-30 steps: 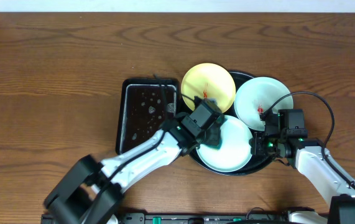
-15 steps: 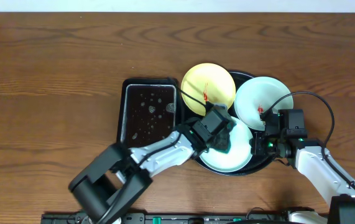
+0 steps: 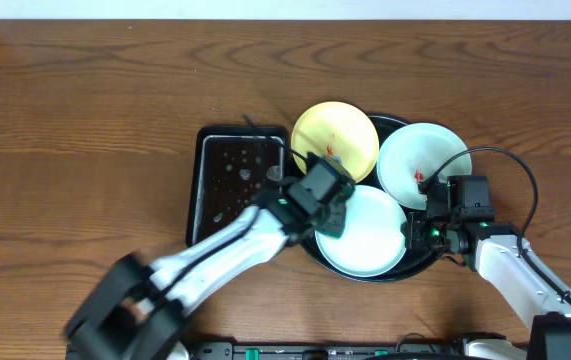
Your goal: Clean dirty plates on tray and stack at the side
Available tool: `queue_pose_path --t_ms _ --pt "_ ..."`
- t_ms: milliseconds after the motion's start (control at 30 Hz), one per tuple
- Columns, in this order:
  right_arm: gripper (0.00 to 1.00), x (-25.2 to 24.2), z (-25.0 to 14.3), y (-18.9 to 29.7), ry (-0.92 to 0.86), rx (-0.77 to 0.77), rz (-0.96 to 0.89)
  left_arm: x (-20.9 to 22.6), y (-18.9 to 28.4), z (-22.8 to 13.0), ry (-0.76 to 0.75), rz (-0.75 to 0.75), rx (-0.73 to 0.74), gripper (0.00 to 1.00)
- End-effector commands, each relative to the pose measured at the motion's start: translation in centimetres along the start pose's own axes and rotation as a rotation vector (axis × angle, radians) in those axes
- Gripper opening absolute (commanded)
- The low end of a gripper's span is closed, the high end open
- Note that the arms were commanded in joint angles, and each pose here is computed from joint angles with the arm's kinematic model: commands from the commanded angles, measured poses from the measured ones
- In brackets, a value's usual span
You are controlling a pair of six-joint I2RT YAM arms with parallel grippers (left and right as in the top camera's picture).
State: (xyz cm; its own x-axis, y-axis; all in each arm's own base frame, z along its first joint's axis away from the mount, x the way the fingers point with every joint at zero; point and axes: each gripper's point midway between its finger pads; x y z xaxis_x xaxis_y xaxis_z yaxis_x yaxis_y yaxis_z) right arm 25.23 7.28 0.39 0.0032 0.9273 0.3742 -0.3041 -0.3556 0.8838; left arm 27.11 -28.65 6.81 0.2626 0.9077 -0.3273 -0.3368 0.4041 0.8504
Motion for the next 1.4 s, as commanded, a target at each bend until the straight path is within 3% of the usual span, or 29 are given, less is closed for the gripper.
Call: queue_pose_path --t_ms 0,233,267,633,767,1133,1367 --pt "0.14 0.1 -0.1 -0.1 0.006 0.002 0.002 -0.4 4.7 2.5 -0.073 -0.040 -0.112 0.08" --pt "0.09 0.5 0.1 -0.1 0.003 -0.006 0.028 6.1 8.7 4.6 0.063 0.060 -0.154 0.08" --pt "0.02 0.8 0.1 -0.1 0.004 -0.004 0.042 7.5 8.8 4.7 0.092 0.080 -0.149 0.08" --pt "0.01 1.8 0.5 0.5 0.020 -0.022 0.084 17.2 6.5 3.3 0.258 0.215 -0.017 0.08" --pt "0.01 2.0 1.7 1.9 0.043 -0.085 0.064 18.7 4.6 2.4 0.284 0.238 0.039 0.08" --pt "0.01 -0.3 7.3 9.4 0.107 -0.412 -0.260 20.0 1.2 0.6 0.303 0.262 0.134 0.08" --pt "0.01 1.4 9.6 13.2 0.264 -0.551 -0.447 20.1 1.0 0.4 0.305 0.265 0.140 0.08"
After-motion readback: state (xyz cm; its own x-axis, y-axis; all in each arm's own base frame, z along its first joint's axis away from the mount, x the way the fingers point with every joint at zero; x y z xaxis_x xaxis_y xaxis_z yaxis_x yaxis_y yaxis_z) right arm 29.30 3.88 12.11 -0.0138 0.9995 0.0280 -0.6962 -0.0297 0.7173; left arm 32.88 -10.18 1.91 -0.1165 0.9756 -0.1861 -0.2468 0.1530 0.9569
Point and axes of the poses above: each gripper's point midway between its finger pads, its own y axis back along the fingers, its own x axis along the line the jaws close on, z = x × y, and after that the axes turned 1 degree about -y, right-handed
